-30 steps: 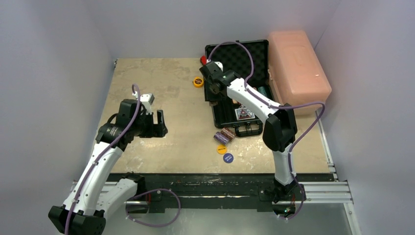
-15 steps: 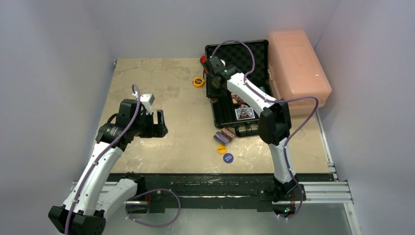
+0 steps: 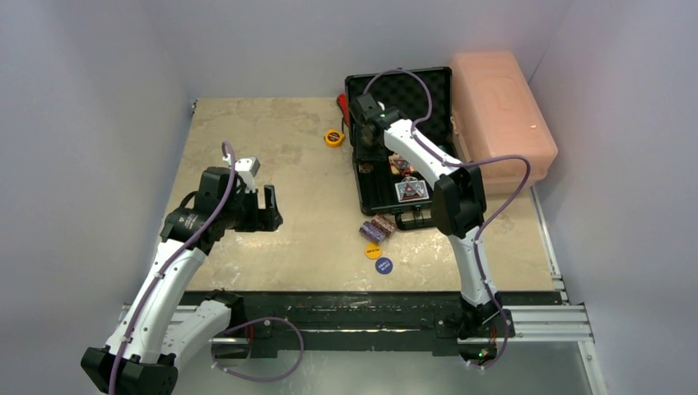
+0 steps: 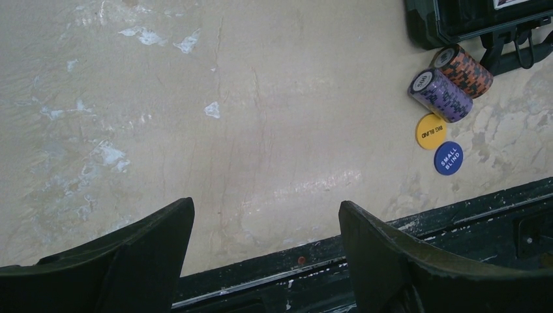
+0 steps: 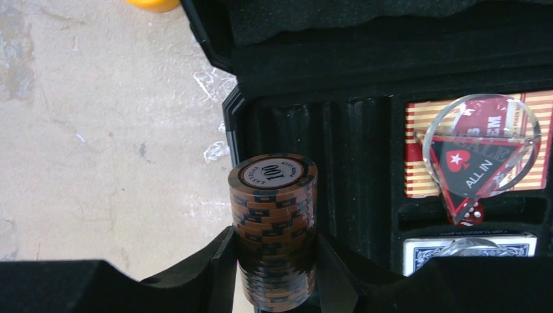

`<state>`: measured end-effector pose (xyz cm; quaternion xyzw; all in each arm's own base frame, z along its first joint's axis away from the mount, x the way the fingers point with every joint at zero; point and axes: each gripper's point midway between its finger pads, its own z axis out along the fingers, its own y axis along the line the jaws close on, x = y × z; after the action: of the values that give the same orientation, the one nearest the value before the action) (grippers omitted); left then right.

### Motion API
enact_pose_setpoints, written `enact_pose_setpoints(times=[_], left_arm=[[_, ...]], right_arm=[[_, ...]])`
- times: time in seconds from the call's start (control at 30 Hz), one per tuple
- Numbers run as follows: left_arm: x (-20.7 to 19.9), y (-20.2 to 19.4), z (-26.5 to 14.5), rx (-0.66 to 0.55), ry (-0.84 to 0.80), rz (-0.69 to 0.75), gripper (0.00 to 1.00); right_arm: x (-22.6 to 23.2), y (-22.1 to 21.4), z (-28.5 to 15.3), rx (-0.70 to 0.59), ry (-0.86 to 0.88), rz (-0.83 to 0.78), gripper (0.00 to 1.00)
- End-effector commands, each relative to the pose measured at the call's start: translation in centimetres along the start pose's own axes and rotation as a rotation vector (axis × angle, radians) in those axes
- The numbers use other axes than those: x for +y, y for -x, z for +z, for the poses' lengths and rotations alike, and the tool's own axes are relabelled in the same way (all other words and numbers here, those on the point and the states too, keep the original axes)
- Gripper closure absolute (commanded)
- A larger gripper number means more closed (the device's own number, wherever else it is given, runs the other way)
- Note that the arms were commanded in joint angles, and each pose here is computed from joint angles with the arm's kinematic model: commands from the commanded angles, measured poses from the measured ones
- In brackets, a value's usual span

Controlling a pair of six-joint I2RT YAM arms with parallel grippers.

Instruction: Pack up texas hold em set

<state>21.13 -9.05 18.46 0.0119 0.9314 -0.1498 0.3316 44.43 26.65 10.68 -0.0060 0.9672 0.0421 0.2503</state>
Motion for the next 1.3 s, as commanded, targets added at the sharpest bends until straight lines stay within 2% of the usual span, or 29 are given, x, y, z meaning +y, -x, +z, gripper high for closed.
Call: enact_pose_setpoints(times=[0.0,0.63,1.13,1.27], left_arm=[[-0.5,0.4,-0.2,-0.024,-0.026,0.011,0.19],[-0.6,0.2,-0.2,-0.023,-0.034,0.013,0.19],[-0.7,0.3,-0.3,-0.026,-0.038,0.014,0.19],[-0.7,0.2,-0.3,-0.025,-0.039,0.013,0.19]], right_arm=[[0.3,2.2,-1.0,-0.063,0.023,-0.001,1.0],[0.1,1.6,1.4,-0.028,0.0,-0.023,1.0],[0.5,1.8,1.7,-0.027,0.01,-0.029,1.0],[0.4,1.8,1.8,-0.026,0.006,-0.029,0.95]])
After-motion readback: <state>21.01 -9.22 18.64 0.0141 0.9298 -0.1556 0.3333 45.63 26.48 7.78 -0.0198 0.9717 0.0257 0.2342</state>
